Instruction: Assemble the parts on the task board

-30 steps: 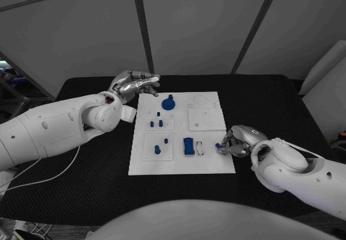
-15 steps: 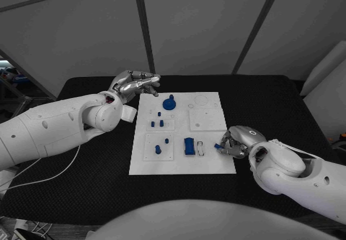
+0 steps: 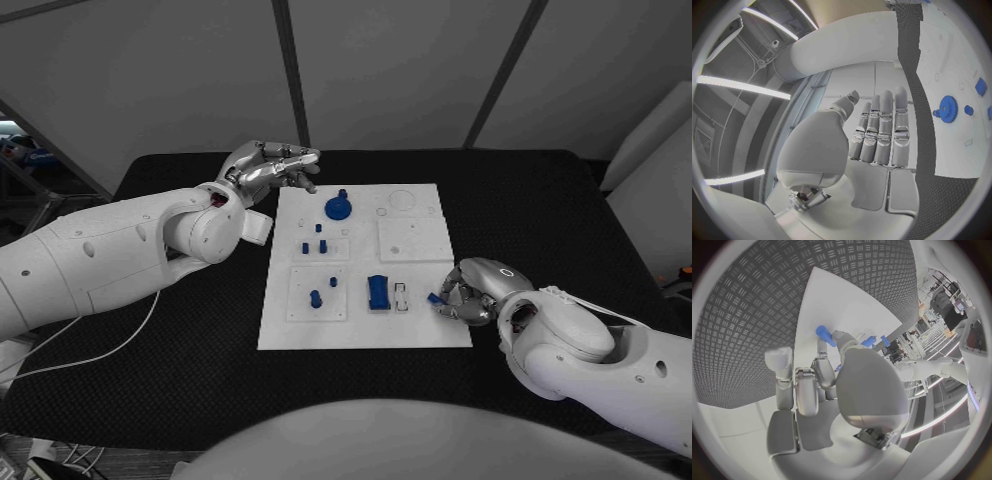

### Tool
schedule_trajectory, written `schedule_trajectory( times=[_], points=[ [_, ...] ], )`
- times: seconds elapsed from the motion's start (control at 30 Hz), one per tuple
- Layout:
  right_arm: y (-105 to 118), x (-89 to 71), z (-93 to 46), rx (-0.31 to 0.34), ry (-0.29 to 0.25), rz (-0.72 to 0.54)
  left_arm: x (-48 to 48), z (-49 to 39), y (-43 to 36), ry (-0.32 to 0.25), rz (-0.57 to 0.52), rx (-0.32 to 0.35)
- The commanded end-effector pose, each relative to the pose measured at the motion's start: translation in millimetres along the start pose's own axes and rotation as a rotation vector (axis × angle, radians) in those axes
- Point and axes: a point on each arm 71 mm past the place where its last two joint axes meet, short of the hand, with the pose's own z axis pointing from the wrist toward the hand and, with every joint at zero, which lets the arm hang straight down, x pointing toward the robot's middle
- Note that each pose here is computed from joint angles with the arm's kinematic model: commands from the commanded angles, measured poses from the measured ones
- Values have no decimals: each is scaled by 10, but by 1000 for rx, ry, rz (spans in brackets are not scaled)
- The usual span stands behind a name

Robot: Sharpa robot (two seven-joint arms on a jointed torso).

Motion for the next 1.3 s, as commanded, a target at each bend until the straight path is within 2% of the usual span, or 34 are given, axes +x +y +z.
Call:
schedule_trajectory(
  times=[0.03, 0.2, 0.77, 1.0, 1.3],
  points=[
    [25, -8, -24, 12, -12, 70, 11, 1, -18, 7, -5, 10],
    [102, -19, -28, -7, -29, 119, 15, 1, -19, 7, -5, 11],
    [263, 28, 53, -22, -19, 201, 30, 4, -19, 11, -7, 11],
    [302, 57, 93, -23, -1, 222, 37, 9, -17, 14, -8, 10],
    [324, 109, 142, -17, 49, 214, 48, 15, -15, 17, -10, 9]
  ],
)
